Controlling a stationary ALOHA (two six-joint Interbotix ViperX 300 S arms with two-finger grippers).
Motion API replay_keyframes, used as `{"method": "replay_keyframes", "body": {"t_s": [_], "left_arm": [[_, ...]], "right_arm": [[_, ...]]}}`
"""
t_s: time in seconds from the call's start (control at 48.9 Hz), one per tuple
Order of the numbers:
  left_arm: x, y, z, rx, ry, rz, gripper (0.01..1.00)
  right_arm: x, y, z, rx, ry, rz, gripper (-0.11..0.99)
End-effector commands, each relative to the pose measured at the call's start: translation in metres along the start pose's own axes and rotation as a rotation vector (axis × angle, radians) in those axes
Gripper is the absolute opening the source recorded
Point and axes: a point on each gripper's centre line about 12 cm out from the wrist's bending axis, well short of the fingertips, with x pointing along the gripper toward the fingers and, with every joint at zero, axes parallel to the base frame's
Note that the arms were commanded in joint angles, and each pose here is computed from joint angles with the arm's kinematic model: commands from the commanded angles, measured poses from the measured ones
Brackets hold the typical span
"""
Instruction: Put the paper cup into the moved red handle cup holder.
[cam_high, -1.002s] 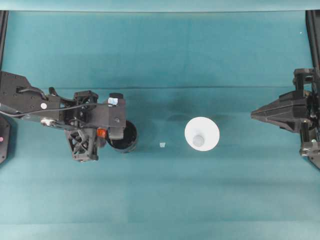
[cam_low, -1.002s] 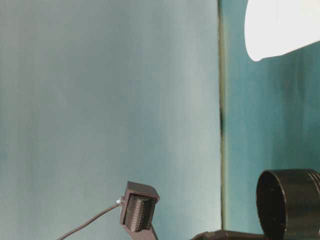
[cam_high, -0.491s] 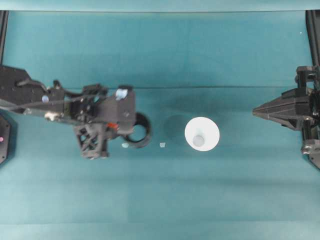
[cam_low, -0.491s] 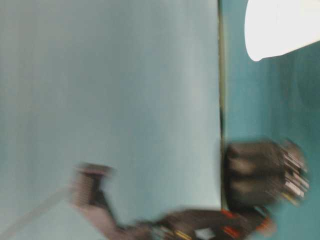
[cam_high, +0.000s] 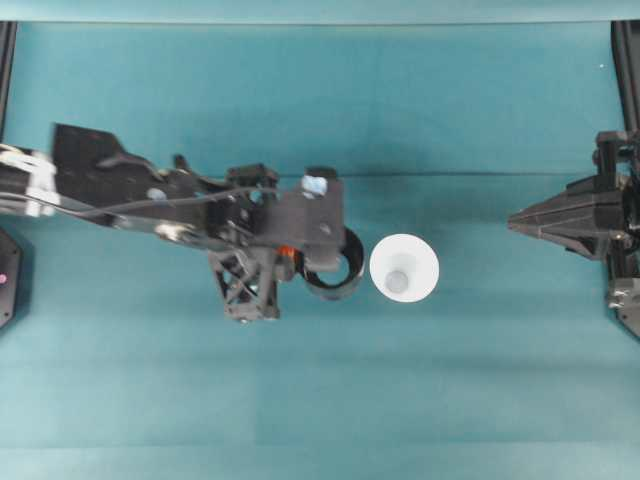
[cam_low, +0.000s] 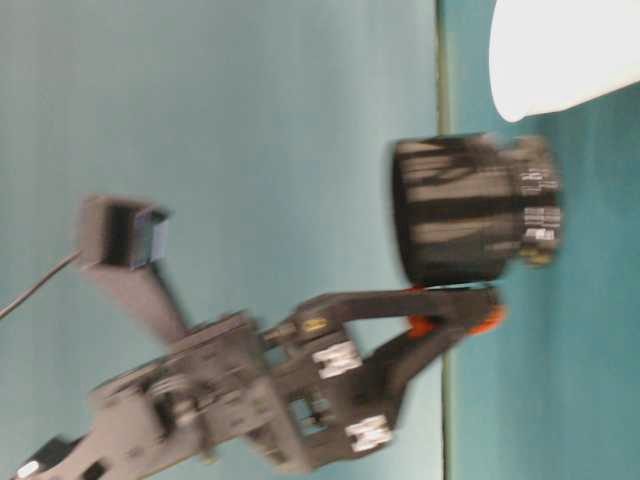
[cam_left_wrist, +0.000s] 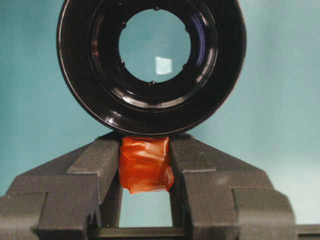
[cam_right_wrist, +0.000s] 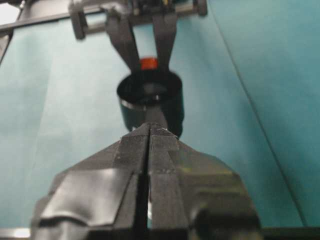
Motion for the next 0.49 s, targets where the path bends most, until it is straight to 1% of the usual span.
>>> {"method": "replay_keyframes", "body": {"t_s": [0.0, 0.082, 0.164, 0.205, 0.225, 0.307, 0.327, 0.47], "left_arm": [[-0.001, -0.0008, 0.004, 0.003, -0.012, 0.002, 0.253], [0.005, -0.0010, -0.001, 0.004, 0.006, 0.001, 0.253], [0.014, -0.0001, -0.007, 0.003, 0.020, 0.002, 0.253], [0.019, -0.0009, -0.010, 0.005, 0.021, 0.001, 0.253], [0.021, -0.0003, -0.011, 0.003, 0.020, 0.001, 0.253], [0.028, -0.0013, -0.016, 0.002, 0.018, 0.000, 0.253], [0.029, -0.0007, -0.016, -0.001, 0.015, 0.000, 0.253], [0.037, -0.0003, -0.018, 0.000, 0.003, 0.001, 0.253]], "right_arm": [[0.000, 0.0005, 0.005, 0.009, -0.014, 0.001, -0.11], [0.000, 0.0007, 0.006, 0.009, -0.015, 0.001, -0.11], [0.000, 0.0006, 0.006, 0.008, -0.014, 0.001, -0.11], [0.000, 0.0007, 0.006, 0.009, -0.015, 0.001, -0.11], [0.000, 0.0007, 0.006, 0.011, -0.015, 0.001, -0.11], [0.000, 0.0005, 0.005, 0.011, -0.012, 0.001, -0.11], [0.000, 0.0005, 0.005, 0.011, -0.012, 0.001, -0.11], [0.000, 0.0005, 0.005, 0.009, -0.011, 0.000, -0.11]]}}
